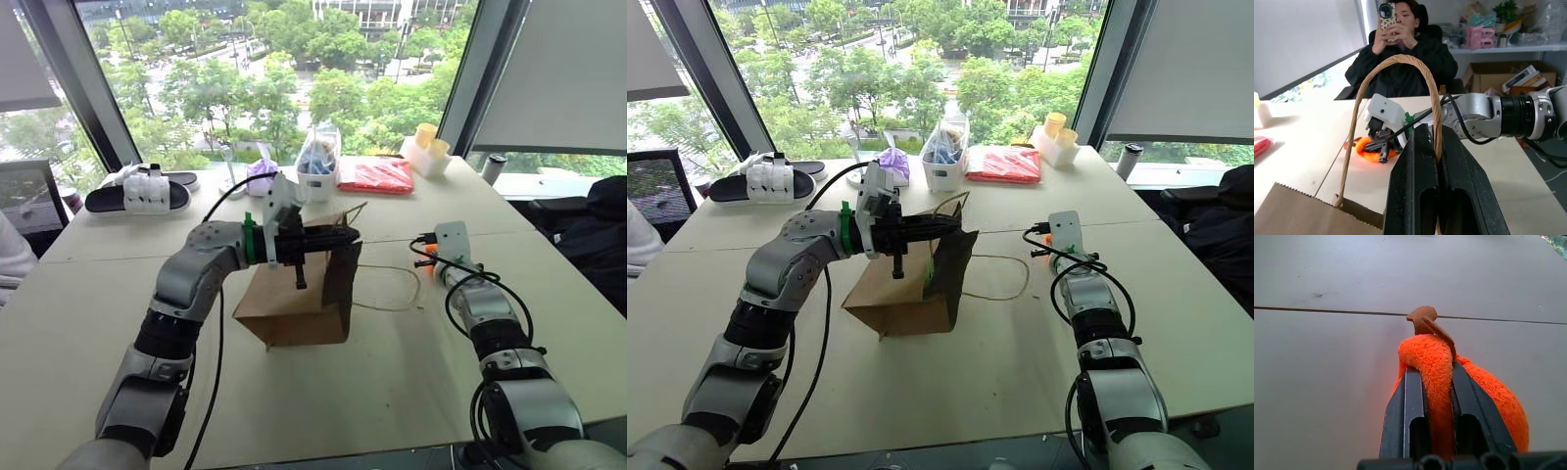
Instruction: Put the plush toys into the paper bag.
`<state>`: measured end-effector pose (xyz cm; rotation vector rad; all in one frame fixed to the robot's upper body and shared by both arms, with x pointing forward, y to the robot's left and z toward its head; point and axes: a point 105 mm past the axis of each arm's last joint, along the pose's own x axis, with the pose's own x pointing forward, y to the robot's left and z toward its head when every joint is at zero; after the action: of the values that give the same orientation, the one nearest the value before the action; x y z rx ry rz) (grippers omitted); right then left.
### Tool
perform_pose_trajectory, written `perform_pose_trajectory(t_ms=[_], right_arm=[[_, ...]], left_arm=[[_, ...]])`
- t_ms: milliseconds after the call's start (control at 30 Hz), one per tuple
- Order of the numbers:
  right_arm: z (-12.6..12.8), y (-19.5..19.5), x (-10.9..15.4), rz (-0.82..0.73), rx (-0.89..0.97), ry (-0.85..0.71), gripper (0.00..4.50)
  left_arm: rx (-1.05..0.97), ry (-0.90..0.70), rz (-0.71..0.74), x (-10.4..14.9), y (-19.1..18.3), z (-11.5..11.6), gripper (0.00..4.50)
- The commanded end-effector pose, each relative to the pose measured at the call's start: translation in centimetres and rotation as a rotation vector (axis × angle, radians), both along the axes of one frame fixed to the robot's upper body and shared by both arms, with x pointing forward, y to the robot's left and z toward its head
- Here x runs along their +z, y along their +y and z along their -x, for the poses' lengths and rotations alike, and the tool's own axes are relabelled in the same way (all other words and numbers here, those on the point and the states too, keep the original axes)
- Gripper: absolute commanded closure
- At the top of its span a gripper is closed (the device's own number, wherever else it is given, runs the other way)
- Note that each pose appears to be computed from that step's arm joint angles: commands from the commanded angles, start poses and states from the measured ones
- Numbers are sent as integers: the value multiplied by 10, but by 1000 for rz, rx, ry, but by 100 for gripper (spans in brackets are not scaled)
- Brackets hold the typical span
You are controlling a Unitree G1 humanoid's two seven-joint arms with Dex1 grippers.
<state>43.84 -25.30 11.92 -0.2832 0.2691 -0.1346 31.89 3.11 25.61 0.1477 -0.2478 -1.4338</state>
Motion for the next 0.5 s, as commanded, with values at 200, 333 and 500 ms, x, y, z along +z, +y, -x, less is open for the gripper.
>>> perform_pose_trajectory(t_ms=[200, 333, 500], right_arm=[[64, 68, 131, -51, 668, -365, 449], [100, 92, 144, 15, 909, -307, 449], [128, 109, 118, 205, 1110, -84, 449]], left_arm=[[-123, -35, -22, 15, 0, 11, 450], [-172, -19, -37, 15, -2, 10, 450], [-246, -1, -23, 24, -10, 13, 450]])
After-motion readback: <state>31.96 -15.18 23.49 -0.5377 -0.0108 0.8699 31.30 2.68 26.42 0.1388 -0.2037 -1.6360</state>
